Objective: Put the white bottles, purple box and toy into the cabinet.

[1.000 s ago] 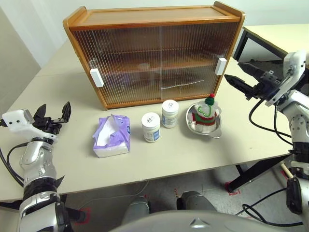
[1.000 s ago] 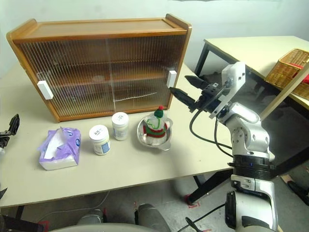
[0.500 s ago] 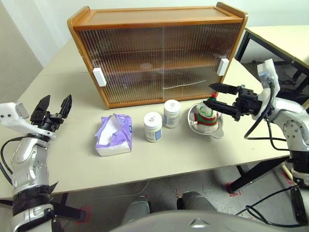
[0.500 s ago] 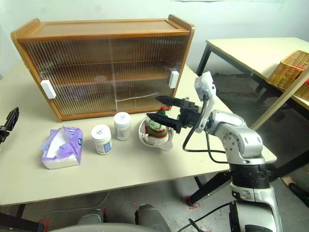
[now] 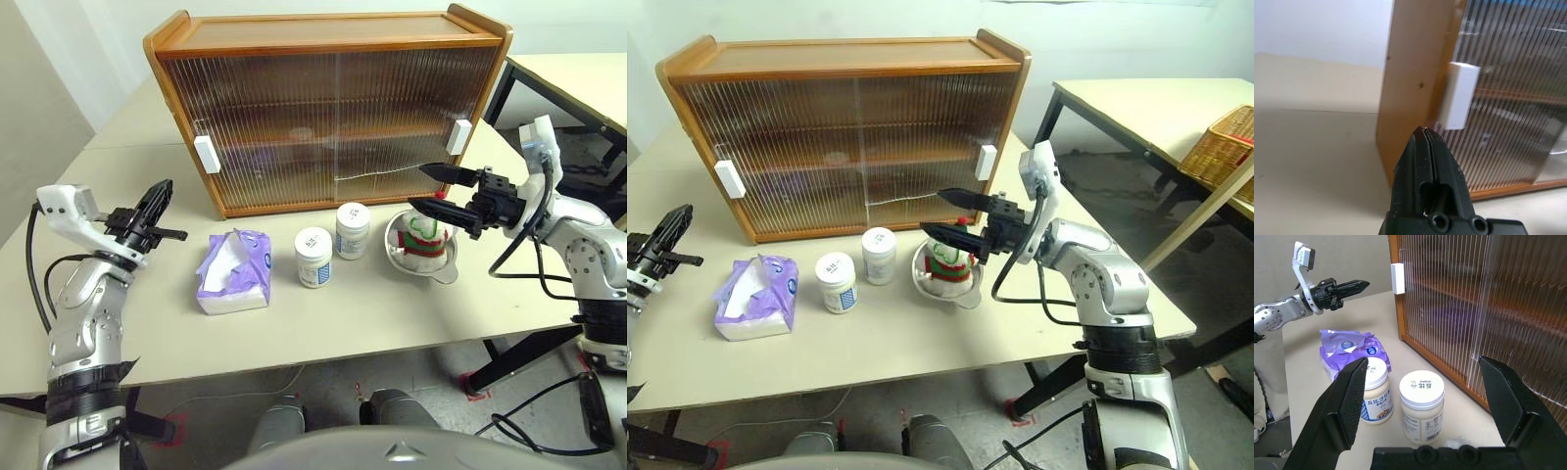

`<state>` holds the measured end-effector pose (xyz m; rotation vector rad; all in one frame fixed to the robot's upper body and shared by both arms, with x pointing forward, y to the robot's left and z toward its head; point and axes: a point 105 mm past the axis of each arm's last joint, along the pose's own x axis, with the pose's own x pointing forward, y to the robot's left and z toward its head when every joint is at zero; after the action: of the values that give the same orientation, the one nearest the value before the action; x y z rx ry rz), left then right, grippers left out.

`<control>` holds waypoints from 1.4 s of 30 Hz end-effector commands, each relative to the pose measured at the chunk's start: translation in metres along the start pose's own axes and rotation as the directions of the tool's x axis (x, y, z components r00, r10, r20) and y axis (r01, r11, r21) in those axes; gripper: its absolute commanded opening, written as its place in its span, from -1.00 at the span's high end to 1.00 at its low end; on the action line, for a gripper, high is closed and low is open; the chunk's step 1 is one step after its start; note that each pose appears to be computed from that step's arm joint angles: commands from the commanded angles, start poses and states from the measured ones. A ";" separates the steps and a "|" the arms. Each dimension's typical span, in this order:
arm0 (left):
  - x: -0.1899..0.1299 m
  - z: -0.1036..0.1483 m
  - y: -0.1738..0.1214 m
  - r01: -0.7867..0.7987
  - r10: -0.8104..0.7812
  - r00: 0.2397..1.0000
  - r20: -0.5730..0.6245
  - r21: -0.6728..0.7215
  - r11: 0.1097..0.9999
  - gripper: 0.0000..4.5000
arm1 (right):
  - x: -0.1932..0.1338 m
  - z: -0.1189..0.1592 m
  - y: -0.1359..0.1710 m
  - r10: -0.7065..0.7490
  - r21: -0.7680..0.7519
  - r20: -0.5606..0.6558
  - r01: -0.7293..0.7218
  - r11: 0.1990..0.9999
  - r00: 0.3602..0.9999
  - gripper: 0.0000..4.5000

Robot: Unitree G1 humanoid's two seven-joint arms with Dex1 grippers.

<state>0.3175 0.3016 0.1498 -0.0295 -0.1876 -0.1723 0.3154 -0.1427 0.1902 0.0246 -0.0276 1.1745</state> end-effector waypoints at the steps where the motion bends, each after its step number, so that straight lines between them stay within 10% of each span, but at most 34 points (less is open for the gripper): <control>1: 0.011 -0.001 -0.008 0.037 -0.037 0.999 -0.008 0.005 0.999 0.98 | -0.001 0.004 -0.003 -0.012 -0.014 0.021 0.012 1.000 1.000 -1.00; 42: 0.082 -0.001 -0.047 0.277 -0.277 0.961 0.006 0.003 0.961 0.98 | -0.002 0.019 -0.002 -0.069 -0.050 0.075 0.073 0.996 0.995 -1.00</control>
<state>0.3854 0.2517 0.1652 -0.0181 -0.2099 -0.4109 0.3179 -0.1450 0.2046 0.0230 -0.1101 1.1016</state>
